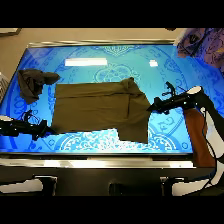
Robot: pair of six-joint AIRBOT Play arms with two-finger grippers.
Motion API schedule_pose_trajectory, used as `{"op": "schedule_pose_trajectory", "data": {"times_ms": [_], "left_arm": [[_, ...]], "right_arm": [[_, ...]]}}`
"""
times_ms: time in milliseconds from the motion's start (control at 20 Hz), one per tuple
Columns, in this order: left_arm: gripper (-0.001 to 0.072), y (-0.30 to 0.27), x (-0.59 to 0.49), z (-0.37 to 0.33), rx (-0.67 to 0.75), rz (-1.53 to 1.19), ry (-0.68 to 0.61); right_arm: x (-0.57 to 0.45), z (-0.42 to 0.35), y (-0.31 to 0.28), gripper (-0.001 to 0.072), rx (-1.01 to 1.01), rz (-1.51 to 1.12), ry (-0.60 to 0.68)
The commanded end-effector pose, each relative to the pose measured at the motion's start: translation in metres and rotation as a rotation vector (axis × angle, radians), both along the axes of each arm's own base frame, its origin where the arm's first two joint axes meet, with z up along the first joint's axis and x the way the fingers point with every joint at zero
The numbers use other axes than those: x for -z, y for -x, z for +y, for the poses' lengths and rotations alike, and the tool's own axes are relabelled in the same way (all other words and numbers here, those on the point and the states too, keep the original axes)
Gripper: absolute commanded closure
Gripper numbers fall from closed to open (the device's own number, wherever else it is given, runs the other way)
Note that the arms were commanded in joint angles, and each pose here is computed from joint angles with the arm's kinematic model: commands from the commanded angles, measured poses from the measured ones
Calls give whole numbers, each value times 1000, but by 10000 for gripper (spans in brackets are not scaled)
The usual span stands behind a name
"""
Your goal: Fold the clothes and pants, and hang the long-sleeved shirts on hangers.
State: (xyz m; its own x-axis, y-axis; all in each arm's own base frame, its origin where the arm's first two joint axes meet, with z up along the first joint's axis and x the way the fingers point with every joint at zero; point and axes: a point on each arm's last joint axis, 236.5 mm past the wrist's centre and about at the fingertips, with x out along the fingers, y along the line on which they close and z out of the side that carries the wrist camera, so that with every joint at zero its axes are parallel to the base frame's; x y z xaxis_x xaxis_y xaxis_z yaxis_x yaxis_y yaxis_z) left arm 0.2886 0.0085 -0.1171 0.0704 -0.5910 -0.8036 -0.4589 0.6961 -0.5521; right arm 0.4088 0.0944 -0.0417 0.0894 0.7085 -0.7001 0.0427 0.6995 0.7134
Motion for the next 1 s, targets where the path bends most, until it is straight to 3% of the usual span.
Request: {"op": "schedule_pose_trajectory", "data": {"times_ms": [0, 250, 500, 600, 750, 950], "left_arm": [[692, -6, -8, -9, -17, -12, 48], [695, -63, -61, -6, -13, -188, 30], [696, -181, -256, 14, 10, -676, -186], [695, -197, -361, 26, -10, -894, -327], [696, -165, -500, 44, -134, -1149, -531], [695, -69, -572, 44, -227, -1283, -721]], "right_arm": [[-11, 0, -1, 687, 5, -26, 7], [-67, 4, -25, 689, 55, -206, 23], [-212, -3, -80, 690, 88, -616, 238], [-308, -17, -84, 689, 143, -835, 335], [-449, -37, -34, 688, 271, -1123, 419], [-540, -36, 88, 688, 354, -1325, 420]]}}
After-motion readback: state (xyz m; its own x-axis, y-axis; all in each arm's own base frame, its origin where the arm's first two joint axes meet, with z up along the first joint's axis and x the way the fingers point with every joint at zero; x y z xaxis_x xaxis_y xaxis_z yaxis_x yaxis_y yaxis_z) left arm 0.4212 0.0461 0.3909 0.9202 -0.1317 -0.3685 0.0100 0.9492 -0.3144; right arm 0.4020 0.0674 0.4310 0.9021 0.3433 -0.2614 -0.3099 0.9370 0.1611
